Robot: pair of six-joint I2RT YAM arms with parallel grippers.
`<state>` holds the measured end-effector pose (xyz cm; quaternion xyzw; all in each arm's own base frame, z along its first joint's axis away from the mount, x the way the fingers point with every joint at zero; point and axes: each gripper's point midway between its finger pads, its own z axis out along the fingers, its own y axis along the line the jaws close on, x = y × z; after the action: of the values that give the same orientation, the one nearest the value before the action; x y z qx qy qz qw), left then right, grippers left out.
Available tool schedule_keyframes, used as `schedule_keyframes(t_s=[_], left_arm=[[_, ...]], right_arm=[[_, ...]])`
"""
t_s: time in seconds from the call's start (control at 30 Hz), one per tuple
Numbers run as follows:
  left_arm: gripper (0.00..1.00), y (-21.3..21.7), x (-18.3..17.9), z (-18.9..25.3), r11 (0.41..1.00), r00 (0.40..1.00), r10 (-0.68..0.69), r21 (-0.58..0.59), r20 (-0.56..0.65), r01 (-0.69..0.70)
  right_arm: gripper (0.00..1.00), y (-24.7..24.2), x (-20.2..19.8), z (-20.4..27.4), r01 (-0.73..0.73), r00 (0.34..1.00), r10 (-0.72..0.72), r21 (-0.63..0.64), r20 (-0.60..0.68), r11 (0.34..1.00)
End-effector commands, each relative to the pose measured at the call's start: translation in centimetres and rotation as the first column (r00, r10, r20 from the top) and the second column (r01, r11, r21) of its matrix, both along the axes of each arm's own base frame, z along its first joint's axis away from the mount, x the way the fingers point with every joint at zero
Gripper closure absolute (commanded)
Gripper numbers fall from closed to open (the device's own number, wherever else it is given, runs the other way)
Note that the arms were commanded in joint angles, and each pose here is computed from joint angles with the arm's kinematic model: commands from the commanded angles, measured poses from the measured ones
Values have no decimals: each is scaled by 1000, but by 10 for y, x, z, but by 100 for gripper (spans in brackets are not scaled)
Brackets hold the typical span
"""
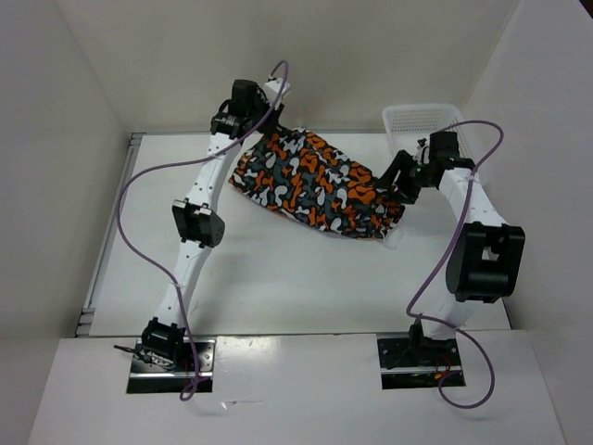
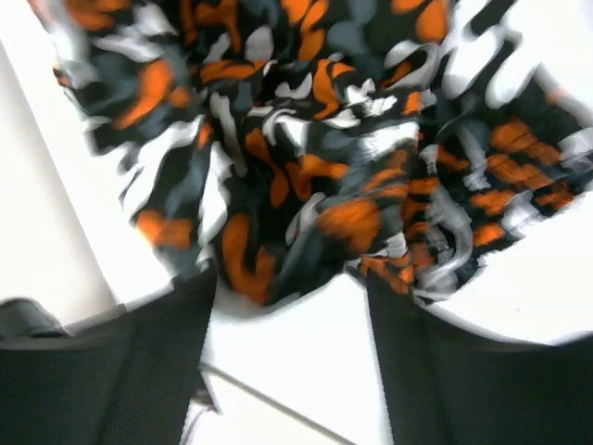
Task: Fold and stack the shorts
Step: Fold the shorts
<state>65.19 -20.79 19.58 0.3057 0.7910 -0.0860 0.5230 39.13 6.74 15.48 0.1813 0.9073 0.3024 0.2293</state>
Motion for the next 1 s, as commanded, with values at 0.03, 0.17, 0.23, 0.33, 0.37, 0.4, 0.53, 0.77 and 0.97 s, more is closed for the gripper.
schedule_keyframes(t_s=[0.03,0.17,0.23,0.33,0.37,0.4,0.53,0.77,0.97], left_arm=[[14,-21,13,0,999,998,-6,-52,68,10],[0,2,17,17,996,992,89,-35,90,-86],[0,19,11,40,992,989,117,-48,90,-113],[0,48,-6,51,995,996,89,-49,15,-88],[0,62,-11,43,996,996,80,-41,-32,-81],[0,62,-29,15,999,988,25,-30,-151,-30],[0,86,-72,-66,1000,906,-3,6,-422,6],[0,78,-95,-112,997,822,-48,-74,-568,7],[0,53,-111,-144,992,762,-105,-118,-639,38]], right_arm=[[14,-20,29,27,95,994,-89,-96,69,991],[1,-45,50,74,195,969,-157,-196,191,961],[1,-64,62,105,290,935,-216,-254,283,923],[2,-72,62,115,297,925,-194,-304,327,905],[4,-69,58,97,263,941,-172,-308,293,914],[6,-65,53,90,245,948,-163,-301,274,922],[8,15,38,35,-67,972,159,-437,175,897],[5,94,88,13,-176,906,379,-645,190,744],[23,126,92,-41,-260,873,476,-727,105,636]])
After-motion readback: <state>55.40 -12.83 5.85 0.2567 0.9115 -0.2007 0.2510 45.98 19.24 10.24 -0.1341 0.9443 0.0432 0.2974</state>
